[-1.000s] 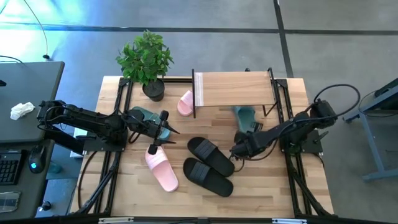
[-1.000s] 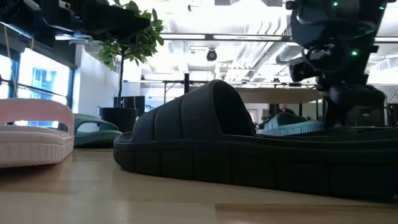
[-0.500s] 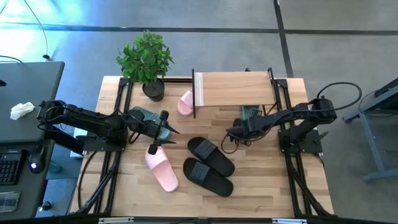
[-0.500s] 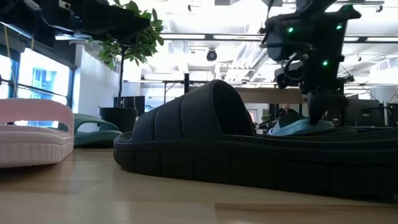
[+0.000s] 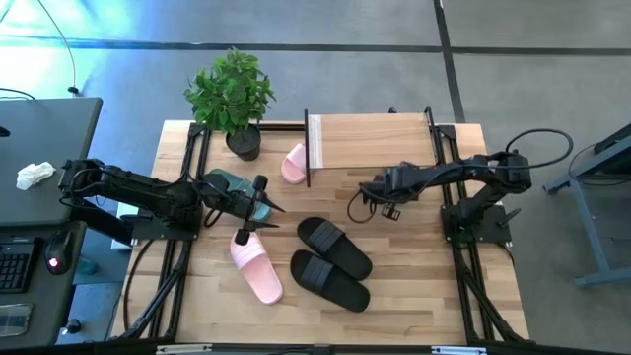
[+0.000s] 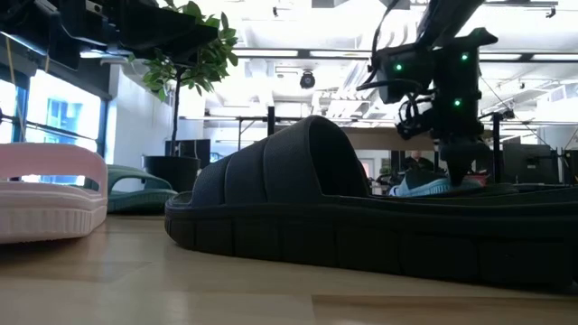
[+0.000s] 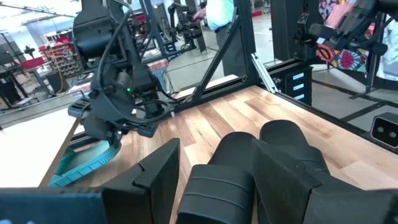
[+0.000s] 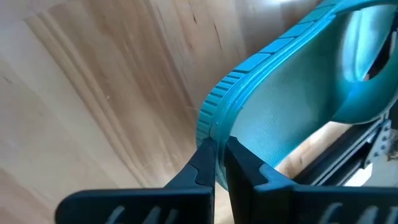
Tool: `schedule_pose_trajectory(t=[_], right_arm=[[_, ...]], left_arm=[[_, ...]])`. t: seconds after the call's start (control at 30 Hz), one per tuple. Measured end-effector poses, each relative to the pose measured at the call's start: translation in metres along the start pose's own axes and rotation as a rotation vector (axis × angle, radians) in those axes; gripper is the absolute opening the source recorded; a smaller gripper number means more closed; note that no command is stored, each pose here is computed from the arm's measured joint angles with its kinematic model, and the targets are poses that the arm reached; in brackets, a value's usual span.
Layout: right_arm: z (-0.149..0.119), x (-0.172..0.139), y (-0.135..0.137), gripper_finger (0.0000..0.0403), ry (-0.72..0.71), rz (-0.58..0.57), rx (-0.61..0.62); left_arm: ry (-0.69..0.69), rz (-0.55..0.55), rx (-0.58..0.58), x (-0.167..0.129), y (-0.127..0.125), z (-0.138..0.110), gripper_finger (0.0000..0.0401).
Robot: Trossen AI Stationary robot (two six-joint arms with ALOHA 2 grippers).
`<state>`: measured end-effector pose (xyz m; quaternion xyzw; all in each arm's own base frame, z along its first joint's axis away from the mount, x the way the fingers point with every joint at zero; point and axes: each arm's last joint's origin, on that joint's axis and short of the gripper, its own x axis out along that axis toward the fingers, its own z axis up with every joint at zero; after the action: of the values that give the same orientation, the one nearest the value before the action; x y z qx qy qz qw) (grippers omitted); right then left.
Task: Pick and place slides into the shelf
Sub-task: Put the right green slide under the shelf
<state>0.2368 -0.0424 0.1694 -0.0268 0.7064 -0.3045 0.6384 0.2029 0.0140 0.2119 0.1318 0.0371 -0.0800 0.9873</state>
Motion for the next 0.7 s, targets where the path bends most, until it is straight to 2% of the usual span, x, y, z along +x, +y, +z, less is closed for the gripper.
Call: schedule_pose_trajectory(t=[0.2,0.57,0.7], right_arm=[[0.000,0.003,-0.006,0.0000,0.048,0.065,0.016],[-0.007,0.005,-0.011,0.0000,0.139,0.084,0.025],[-0.008,0.005,-0.009,0.0003,0.164,0.137,0.036]], left_arm=[[0.009,0.032,0.000,0.000,0.001,0.000,0.0182],[0.013,0.046,0.000,0.000,0.001,0.000,0.0182],[0.013,0.046,0.000,0.000,0.001,0.000,0.0182]])
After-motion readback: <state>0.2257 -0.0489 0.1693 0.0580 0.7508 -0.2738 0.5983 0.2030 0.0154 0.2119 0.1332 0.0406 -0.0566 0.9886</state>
